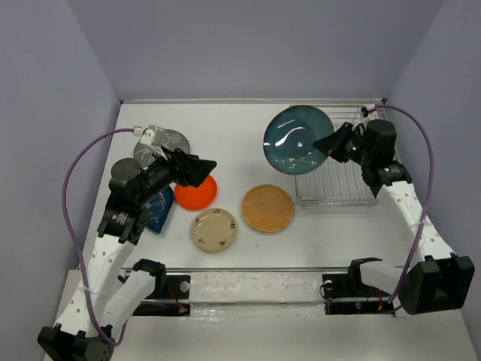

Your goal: Load the plates into the dish rack

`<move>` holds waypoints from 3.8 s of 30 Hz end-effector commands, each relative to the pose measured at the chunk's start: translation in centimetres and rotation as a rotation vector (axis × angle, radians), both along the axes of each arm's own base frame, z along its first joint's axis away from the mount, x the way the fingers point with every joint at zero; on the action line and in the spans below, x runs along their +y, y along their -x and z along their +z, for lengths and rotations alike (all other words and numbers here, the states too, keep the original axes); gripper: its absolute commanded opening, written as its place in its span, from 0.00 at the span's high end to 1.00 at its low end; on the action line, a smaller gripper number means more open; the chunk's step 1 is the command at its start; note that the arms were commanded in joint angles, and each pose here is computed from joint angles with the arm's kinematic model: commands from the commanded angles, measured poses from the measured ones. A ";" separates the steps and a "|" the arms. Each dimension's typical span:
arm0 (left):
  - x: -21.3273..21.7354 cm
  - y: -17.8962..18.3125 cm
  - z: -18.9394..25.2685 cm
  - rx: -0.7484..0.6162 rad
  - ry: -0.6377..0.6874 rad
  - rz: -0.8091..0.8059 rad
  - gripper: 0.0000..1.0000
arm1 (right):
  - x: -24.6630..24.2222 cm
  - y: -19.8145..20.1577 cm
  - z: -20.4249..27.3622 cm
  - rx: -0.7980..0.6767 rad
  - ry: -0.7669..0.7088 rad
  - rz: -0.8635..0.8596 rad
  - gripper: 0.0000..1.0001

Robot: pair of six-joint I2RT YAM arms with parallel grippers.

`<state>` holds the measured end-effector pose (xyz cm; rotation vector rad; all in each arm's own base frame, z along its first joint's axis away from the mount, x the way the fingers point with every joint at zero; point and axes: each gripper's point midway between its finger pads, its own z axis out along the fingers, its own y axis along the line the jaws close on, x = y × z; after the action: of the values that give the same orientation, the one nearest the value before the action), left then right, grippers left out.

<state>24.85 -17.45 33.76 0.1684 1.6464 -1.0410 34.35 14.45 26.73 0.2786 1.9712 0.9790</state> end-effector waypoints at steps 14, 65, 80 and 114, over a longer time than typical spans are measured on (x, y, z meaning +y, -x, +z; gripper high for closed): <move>-1.5 3.7 -5.6 -0.064 -0.286 -0.033 0.08 | -24.8 -9.0 12.3 -0.266 0.594 -0.799 0.93; -2.2 4.3 -5.9 -0.069 -0.314 -0.043 0.08 | -27.2 -16.5 -1.5 -0.050 1.015 -0.400 0.68; -1.0 3.3 -6.2 -0.045 -0.327 0.041 0.09 | -24.6 -16.2 6.7 -0.115 0.707 -0.660 0.20; 7.8 -1.0 -4.3 -0.046 -0.282 0.465 0.07 | 29.9 0.5 -16.9 0.239 0.000 0.457 0.37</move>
<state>25.65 -8.97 27.62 -0.0344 1.7490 -0.4032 32.56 41.23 7.81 -0.1085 2.4176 1.1178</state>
